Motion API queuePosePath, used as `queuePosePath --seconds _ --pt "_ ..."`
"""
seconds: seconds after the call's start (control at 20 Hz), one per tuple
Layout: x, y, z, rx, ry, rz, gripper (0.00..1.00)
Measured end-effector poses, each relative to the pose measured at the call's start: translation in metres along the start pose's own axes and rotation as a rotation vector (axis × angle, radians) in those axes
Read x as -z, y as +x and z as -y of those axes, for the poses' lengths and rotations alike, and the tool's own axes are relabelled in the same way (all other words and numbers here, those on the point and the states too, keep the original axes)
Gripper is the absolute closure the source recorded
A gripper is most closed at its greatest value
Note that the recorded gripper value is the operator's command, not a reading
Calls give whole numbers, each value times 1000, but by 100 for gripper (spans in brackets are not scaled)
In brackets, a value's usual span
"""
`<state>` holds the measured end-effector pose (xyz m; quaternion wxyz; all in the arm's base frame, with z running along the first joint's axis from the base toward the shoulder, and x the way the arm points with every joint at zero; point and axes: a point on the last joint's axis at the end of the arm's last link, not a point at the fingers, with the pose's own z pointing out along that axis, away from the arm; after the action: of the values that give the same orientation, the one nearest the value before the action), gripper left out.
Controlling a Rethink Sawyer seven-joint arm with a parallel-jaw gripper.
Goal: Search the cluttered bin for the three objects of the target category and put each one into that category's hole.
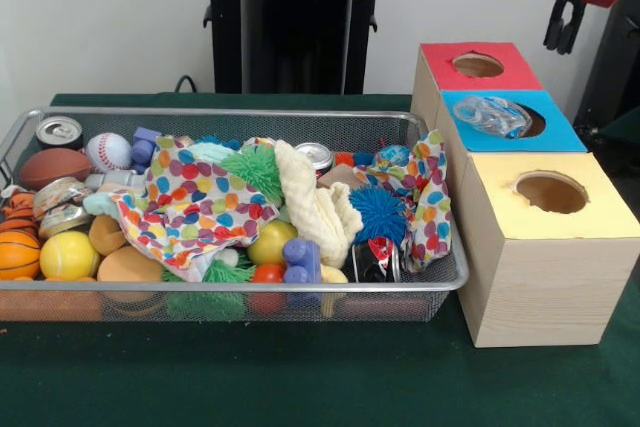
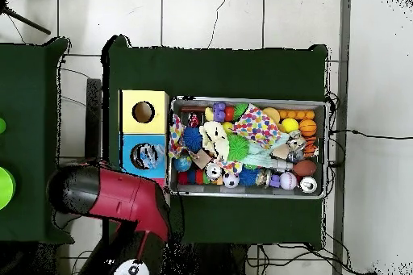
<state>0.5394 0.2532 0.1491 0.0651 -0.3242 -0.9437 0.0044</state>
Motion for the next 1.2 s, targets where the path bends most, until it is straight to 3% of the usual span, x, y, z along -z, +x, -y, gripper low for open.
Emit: queuePosePath --seconds 0.25,0.55,0.85,1.2 --pt "15 -4 8 2 17 -8 100" --pt "44 -15 24 -5 49 -55 100" --pt "69 -47 44 -30 62 -44 100" --pt "68 -77 67 -71 75 -34 100"
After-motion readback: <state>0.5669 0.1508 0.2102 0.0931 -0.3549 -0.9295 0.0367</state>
